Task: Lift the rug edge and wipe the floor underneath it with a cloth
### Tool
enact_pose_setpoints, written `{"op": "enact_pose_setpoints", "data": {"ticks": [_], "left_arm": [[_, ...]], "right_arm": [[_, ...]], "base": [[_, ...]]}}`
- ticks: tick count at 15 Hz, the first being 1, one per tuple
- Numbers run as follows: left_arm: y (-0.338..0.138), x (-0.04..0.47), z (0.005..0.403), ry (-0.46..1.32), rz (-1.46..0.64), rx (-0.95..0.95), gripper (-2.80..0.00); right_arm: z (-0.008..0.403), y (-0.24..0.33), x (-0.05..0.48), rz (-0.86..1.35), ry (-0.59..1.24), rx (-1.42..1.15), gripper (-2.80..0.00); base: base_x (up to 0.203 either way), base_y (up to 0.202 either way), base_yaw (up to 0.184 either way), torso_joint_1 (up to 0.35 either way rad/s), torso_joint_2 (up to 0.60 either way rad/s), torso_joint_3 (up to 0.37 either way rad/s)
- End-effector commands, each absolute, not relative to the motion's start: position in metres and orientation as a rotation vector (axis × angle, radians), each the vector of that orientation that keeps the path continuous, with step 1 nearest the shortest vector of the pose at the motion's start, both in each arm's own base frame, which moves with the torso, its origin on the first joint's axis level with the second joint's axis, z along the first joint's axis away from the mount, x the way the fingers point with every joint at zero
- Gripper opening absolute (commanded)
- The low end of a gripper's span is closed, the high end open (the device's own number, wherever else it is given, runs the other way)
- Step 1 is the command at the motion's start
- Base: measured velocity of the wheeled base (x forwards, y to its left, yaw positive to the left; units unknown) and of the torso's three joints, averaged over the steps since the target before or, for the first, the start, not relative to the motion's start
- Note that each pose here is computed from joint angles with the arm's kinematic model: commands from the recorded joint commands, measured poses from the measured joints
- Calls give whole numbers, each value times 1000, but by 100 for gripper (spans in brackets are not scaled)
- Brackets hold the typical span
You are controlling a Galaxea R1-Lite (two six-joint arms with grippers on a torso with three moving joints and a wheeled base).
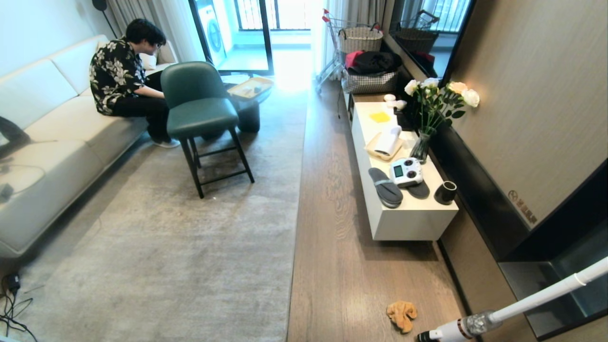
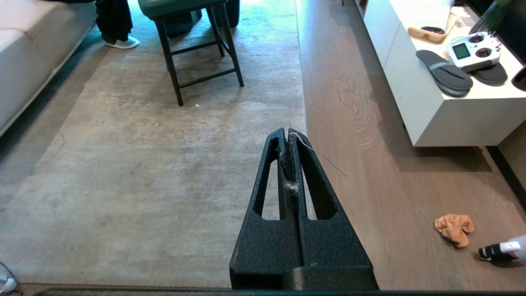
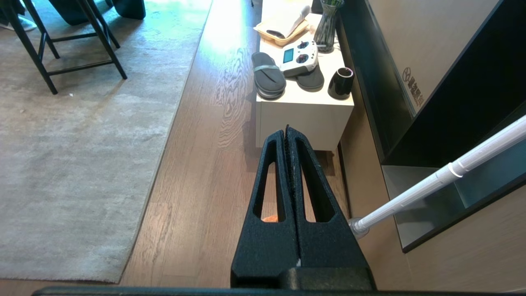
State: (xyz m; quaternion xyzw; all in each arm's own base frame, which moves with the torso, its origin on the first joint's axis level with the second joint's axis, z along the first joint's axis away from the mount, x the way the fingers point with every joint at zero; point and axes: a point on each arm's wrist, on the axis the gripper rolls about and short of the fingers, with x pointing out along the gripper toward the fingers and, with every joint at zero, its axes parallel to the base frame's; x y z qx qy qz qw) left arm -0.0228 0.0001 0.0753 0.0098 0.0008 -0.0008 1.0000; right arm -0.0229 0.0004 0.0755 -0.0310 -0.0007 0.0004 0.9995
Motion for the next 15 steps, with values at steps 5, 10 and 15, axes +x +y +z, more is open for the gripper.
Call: {"op": "enact_pose_setpoints", "data": {"ticks": [5, 10, 15], "left_arm": [[0, -23, 75, 2, -2, 20, -280], [0, -23, 75, 2, -2, 18, -280], [0, -23, 75, 2, 0, 20, -280]], "right_arm": [[75, 0, -23, 2, 1, -64, -280], [75, 0, -23, 0, 2, -66, -280], [75, 0, -23, 0, 2, -54, -280]], "base": [[0, 0, 0, 0, 0, 0], [0, 0, 0, 0, 0, 0], [0, 0, 0, 0, 0, 0]]}}
